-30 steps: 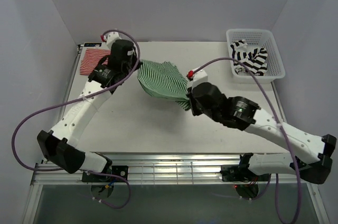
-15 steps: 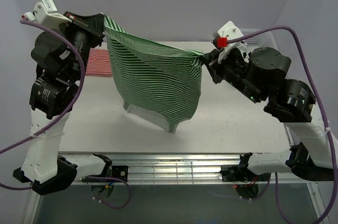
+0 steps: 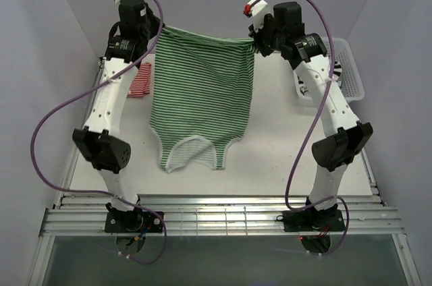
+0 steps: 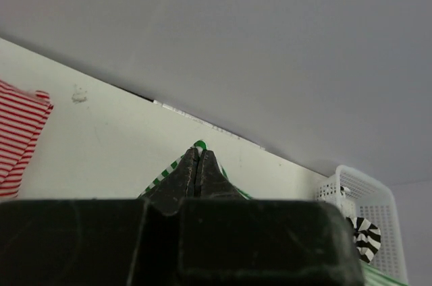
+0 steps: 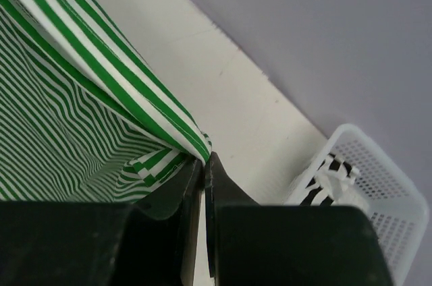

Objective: Fold and stack the tank tops
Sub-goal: Flatten the tank top out

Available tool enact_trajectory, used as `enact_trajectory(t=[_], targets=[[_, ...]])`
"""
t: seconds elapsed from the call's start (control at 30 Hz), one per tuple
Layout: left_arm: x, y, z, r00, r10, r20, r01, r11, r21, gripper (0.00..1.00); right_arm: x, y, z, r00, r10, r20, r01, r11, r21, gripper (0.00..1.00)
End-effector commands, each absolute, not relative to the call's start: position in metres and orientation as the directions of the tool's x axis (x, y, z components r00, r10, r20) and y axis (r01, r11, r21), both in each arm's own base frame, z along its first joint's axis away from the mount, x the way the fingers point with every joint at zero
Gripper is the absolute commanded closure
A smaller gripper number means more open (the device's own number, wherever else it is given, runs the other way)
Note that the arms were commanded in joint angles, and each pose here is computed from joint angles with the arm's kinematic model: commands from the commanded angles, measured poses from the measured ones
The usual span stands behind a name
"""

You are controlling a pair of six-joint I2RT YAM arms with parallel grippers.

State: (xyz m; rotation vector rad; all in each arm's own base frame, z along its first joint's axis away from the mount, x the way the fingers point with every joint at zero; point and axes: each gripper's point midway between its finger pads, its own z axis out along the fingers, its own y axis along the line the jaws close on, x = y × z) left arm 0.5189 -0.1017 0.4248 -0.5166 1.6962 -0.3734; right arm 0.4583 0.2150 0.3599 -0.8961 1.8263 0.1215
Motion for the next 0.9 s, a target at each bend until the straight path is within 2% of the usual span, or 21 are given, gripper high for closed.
enact_trajectory(t=[0.0, 0.07, 0.1, 0.13, 0.17, 0.23, 0.3, 0.37, 0.4, 0.43, 0.5, 0.53, 0.57, 0.6, 0.67, 0.7, 0.73, 0.77, 0.8, 0.83, 0.87], targets=[[0.538, -0.115, 0.487, -0.064, -0.561, -0.826, 0.091, 0.82, -0.564, 1.0, 0.485, 0.199, 0.482, 0.191, -0.423, -0.886, -0.541, 0.708, -0.455, 0.92], [0.552, -0.115, 0.505, -0.038, -0.576, -0.817, 0.176, 0.801, -0.573, 1.0, 0.487, 0.19, 0.518, 0.304, -0.441, -0.844, -0.455, 0.711, -0.535, 0.92], [0.548, -0.118, 0.523, -0.026, -0.611, -0.792, 0.24, 0.765, -0.598, 1.0, 0.471, 0.184, 0.544, 0.381, -0.443, -0.812, -0.408, 0.707, -0.577, 0.92], [0.546, -0.119, 0.532, -0.014, -0.629, -0.777, 0.291, 0.741, -0.605, 1.0, 0.479, 0.184, 0.55, 0.451, -0.444, -0.775, -0.343, 0.715, -0.609, 0.92], [0.533, -0.118, 0.564, 0.048, -0.656, -0.753, 0.385, 0.708, -0.593, 1.0, 0.47, 0.18, 0.569, 0.508, -0.443, -0.738, -0.29, 0.719, -0.631, 0.92], [0.524, -0.121, 0.581, 0.061, -0.675, -0.735, 0.44, 0.679, -0.588, 1.0, 0.441, 0.168, 0.615, 0.613, -0.427, -0.664, -0.196, 0.733, -0.652, 0.92], [0.516, -0.122, 0.586, 0.059, -0.661, -0.748, 0.453, 0.685, -0.57, 1.0, 0.425, 0.165, 0.631, 0.659, -0.463, -0.593, -0.149, 0.693, -0.705, 0.92], [0.515, -0.122, 0.572, 0.029, -0.655, -0.755, 0.429, 0.69, -0.583, 1.0, 0.413, 0.167, 0.628, 0.672, -0.495, -0.55, -0.144, 0.641, -0.754, 0.92], [0.498, -0.119, 0.581, 0.051, -0.65, -0.758, 0.438, 0.696, -0.568, 1.0, 0.411, 0.168, 0.622, 0.668, -0.498, -0.553, -0.163, 0.628, -0.761, 0.92], [0.51, -0.12, 0.534, -0.02, -0.635, -0.772, 0.381, 0.709, -0.593, 1.0, 0.411, 0.17, 0.611, 0.654, -0.504, -0.563, -0.193, 0.609, -0.769, 0.92], [0.486, -0.118, 0.532, 0.0, -0.625, -0.78, 0.399, 0.716, -0.573, 1.0, 0.41, 0.177, 0.559, 0.593, -0.52, -0.615, -0.316, 0.553, -0.771, 0.92], [0.491, -0.122, 0.478, -0.089, -0.607, -0.789, 0.356, 0.721, -0.595, 1.0, 0.409, 0.181, 0.536, 0.567, -0.521, -0.638, -0.365, 0.535, -0.762, 0.92], [0.485, -0.123, 0.469, -0.078, -0.582, -0.81, 0.377, 0.735, -0.564, 1.0, 0.394, 0.181, 0.525, 0.556, -0.52, -0.649, -0.388, 0.528, -0.756, 0.92], [0.481, -0.122, 0.454, -0.092, -0.566, -0.819, 0.368, 0.745, -0.556, 1.0, 0.401, 0.184, 0.465, 0.46, -0.554, -0.694, -0.473, 0.508, -0.72, 0.92], [0.468, -0.119, 0.395, -0.178, -0.531, -0.828, 0.3, 0.772, -0.56, 1.0, 0.376, 0.197, 0.423, 0.413, -0.566, -0.714, -0.547, 0.472, -0.691, 0.89], [0.462, -0.116, 0.373, -0.205, -0.519, -0.83, 0.274, 0.783, -0.558, 1.0, 0.371, 0.196, 0.367, 0.301, -0.626, -0.72, -0.615, 0.449, -0.648, 0.88], [0.45, -0.112, 0.361, -0.209, -0.518, -0.829, 0.252, 0.791, -0.558, 1.0, 0.348, 0.218, 0.342, 0.27, -0.619, -0.738, -0.689, 0.411, -0.597, 0.86], [0.442, -0.105, 0.303, -0.291, -0.517, -0.805, 0.154, 0.805, -0.572, 1.0, 0.331, 0.229, 0.32, 0.239, -0.627, -0.742, -0.748, 0.368, -0.552, 0.84], [0.435, -0.099, 0.281, -0.314, -0.518, -0.795, 0.098, 0.816, -0.57, 1.0, 0.307, 0.237, 0.286, 0.163, -0.658, -0.735, -0.825, 0.318, -0.468, 0.78], [0.426, -0.092, 0.258, -0.348, -0.517, -0.782, 0.031, 0.827, -0.561, 1.0, 0.267, 0.265, 0.255, 0.131, -0.67, -0.731, -0.899, 0.231, -0.372, 0.76], [0.416, -0.069, 0.233, -0.355, -0.528, -0.772, -0.112, 0.844, -0.525, 1.0, 0.242, 0.277, 0.229, 0.098, -0.693, -0.714, -0.939, 0.173, -0.297, 0.72]])
